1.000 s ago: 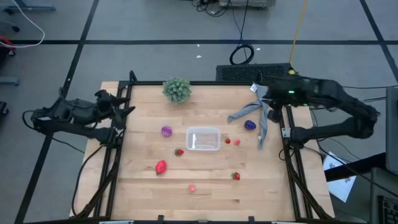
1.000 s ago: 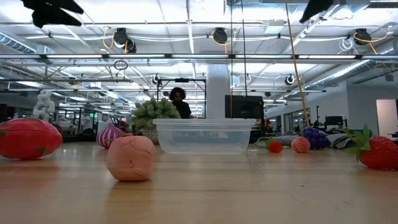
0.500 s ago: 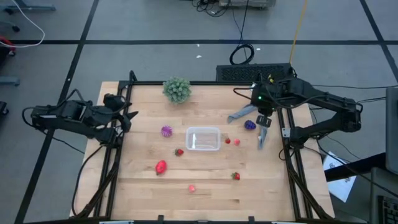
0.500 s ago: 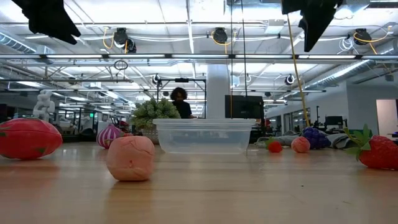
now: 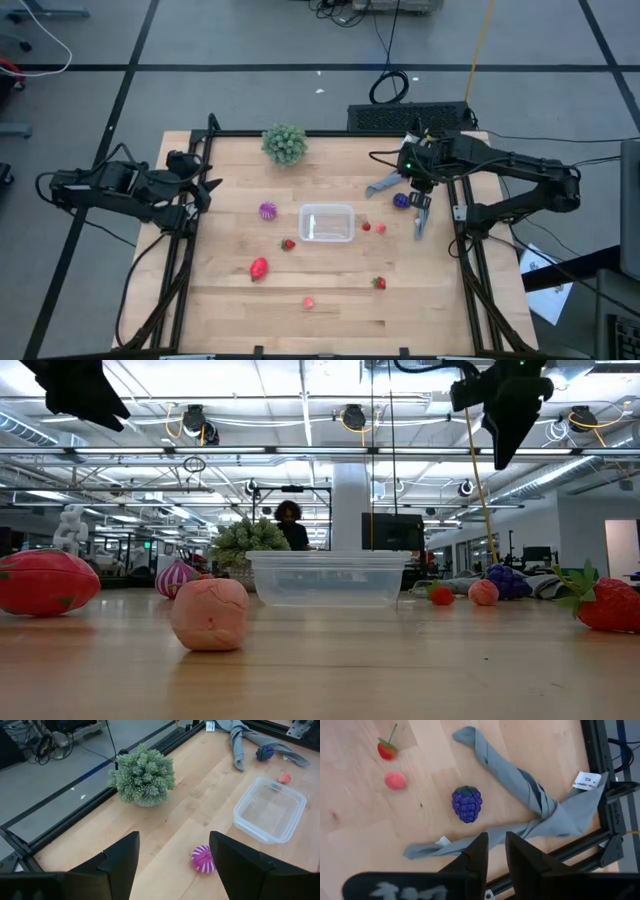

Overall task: Pick and placing Produce into tupperware
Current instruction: Put the grapes into the transparent container

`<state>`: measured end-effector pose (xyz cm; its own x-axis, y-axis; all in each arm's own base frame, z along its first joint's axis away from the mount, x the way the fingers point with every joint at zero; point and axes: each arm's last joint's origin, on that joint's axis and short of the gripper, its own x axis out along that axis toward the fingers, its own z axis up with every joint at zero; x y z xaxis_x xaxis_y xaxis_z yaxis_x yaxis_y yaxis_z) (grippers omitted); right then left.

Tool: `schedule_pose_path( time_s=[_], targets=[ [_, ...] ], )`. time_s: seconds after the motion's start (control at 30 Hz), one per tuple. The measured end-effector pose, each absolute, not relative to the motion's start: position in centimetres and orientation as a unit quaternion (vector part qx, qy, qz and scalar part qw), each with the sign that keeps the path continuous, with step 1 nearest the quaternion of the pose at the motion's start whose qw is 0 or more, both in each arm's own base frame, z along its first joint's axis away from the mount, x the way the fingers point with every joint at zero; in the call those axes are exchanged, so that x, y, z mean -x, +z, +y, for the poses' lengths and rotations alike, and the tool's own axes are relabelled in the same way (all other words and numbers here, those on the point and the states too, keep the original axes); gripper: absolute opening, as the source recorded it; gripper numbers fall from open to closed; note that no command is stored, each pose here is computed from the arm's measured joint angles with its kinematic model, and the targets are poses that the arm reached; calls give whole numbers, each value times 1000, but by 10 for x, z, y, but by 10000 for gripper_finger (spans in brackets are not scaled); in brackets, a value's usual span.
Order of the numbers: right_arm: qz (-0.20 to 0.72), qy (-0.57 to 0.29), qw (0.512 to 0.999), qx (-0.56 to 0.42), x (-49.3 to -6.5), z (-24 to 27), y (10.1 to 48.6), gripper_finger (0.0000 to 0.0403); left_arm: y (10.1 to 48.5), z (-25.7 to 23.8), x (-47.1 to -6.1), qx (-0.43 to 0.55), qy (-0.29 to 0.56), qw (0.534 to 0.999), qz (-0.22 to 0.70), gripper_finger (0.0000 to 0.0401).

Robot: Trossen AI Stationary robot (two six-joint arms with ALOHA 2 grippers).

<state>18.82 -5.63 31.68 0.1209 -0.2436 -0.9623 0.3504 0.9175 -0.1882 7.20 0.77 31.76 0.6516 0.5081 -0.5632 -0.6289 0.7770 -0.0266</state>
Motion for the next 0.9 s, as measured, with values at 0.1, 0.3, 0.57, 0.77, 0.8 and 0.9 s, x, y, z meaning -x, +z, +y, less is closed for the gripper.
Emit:
schedule_pose_path(
  time_s=[0.1,0.3,0.57,0.77,0.8,0.9],
  targets=[
    [630,-198,750,-41,-190,-57,309,93,318,8,-72,112,316,902,273,243],
    [637,-198,744,-42,-191,-57,294,173,318,8,-72,114,316,902,272,243],
    [631,-180,751,-69,-195,-56,264,254,318,8,-72,112,315,902,273,243],
    [632,-166,754,-69,-195,-55,241,276,318,8,-72,112,315,902,273,243],
    [634,-163,753,-71,-194,-55,237,277,318,8,-72,112,315,902,273,243],
    [645,-157,744,-77,-190,-54,224,276,318,8,-72,112,315,902,273,243]
  ],
)
